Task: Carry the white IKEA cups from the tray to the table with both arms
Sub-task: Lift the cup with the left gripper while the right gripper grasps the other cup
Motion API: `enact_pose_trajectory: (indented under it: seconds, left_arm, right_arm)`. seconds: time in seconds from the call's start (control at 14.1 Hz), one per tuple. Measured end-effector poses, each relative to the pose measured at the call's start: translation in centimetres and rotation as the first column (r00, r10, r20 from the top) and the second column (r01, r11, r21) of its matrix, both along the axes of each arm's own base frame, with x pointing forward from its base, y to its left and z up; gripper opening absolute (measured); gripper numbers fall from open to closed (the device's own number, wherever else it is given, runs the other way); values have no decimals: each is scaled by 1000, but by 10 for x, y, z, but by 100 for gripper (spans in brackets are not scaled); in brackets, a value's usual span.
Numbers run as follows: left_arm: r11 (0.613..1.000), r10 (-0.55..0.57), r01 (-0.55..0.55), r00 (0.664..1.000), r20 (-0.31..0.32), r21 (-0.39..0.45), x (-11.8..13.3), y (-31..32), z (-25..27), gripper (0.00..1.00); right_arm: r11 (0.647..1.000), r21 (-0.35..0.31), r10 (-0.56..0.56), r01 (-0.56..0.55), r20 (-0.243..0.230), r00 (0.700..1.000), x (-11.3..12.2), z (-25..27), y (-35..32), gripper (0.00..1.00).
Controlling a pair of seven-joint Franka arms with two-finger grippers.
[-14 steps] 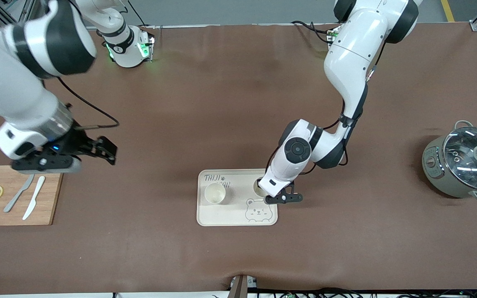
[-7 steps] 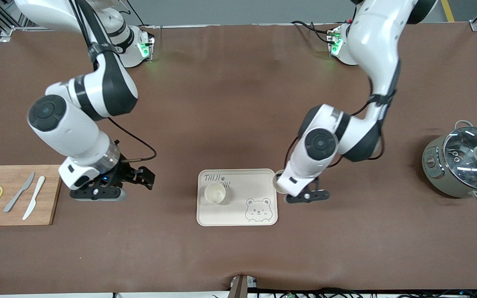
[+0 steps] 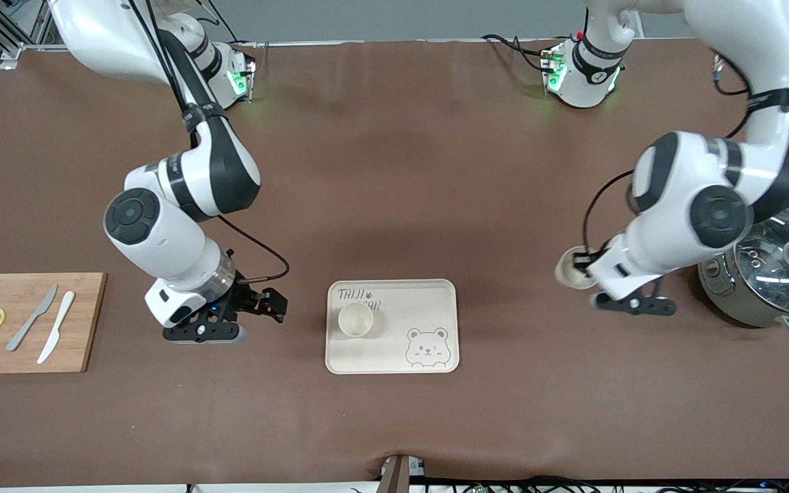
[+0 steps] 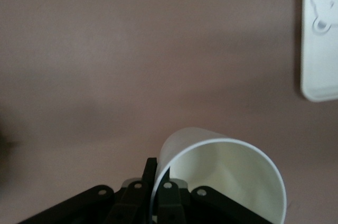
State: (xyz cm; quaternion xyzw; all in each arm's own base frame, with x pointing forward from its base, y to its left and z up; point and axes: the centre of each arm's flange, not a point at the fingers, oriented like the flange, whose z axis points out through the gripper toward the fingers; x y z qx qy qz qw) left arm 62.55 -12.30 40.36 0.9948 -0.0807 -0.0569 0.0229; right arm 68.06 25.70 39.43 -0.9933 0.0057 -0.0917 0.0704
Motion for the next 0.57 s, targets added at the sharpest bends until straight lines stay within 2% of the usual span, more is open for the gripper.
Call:
enact_pose_trajectory:
  seconds: [0.14,0.36,0.57]
  left_arm:
    - [999,-25,26,999,25,-37,-16,29,-13,4]
    - [998,-35,39,996,87,-40,-48,31,-55,4]
    - [998,-38,42,995,96,-38,-73,31,-88,4]
  right_arm:
    - [1000,5,3,-3,10,1000,-1,-16,17,100]
    - [1000,10,-3,3,17,1000,-3,-42,36,100]
    - [1000,17,-23,23,25,999,-3,-58,44,100]
